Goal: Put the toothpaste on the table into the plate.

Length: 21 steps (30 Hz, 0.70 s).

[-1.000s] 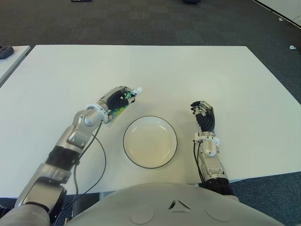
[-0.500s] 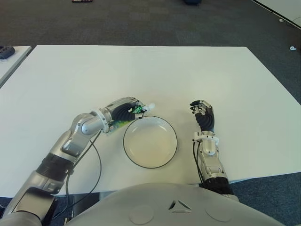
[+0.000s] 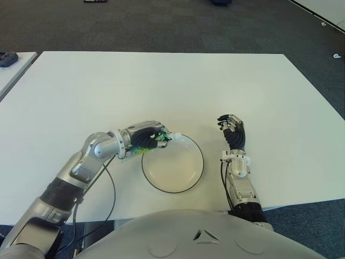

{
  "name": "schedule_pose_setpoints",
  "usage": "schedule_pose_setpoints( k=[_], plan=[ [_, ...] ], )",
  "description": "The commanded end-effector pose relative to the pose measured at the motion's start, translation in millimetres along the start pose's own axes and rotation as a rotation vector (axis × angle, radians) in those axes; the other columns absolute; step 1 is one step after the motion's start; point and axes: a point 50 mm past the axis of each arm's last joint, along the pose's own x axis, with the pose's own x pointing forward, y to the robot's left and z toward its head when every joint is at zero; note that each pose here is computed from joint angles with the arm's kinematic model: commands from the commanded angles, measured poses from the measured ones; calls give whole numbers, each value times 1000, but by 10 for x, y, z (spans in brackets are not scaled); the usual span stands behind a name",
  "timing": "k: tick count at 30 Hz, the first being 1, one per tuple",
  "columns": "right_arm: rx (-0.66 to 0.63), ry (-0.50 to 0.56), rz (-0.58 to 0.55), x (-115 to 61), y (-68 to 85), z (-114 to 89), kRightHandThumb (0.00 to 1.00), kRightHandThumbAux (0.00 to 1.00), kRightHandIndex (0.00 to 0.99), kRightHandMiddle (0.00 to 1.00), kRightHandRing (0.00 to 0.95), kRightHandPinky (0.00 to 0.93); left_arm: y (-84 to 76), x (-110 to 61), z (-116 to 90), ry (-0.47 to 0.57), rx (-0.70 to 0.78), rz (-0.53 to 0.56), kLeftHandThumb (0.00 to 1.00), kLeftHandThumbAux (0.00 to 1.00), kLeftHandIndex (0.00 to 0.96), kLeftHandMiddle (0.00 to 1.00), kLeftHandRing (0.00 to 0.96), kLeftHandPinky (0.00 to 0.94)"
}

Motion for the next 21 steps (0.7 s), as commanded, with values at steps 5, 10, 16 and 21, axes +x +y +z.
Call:
schedule_pose_setpoints(
  k=[5, 10, 16, 21],
  plan=[
    [0, 5, 5, 9, 24, 1, 709, 730, 422, 479, 481, 495, -139, 21, 6, 5, 14, -150, 707, 718, 438, 804, 784, 745],
    [-4, 4, 8, 6, 25, 6, 709, 730, 422, 482, 480, 492, -197, 43, -29, 22, 8, -183, 707, 718, 437, 799, 783, 748],
    [-11, 2, 9, -1, 24, 8, 709, 730, 422, 478, 479, 493, -179, 72, -1, -40, 157, -227, 706, 719, 436, 787, 781, 748],
    [-11, 1, 12, -2, 24, 9, 709, 730, 423, 478, 479, 497, -178, 82, 2, -87, 243, -218, 705, 718, 435, 734, 736, 700]
  ],
)
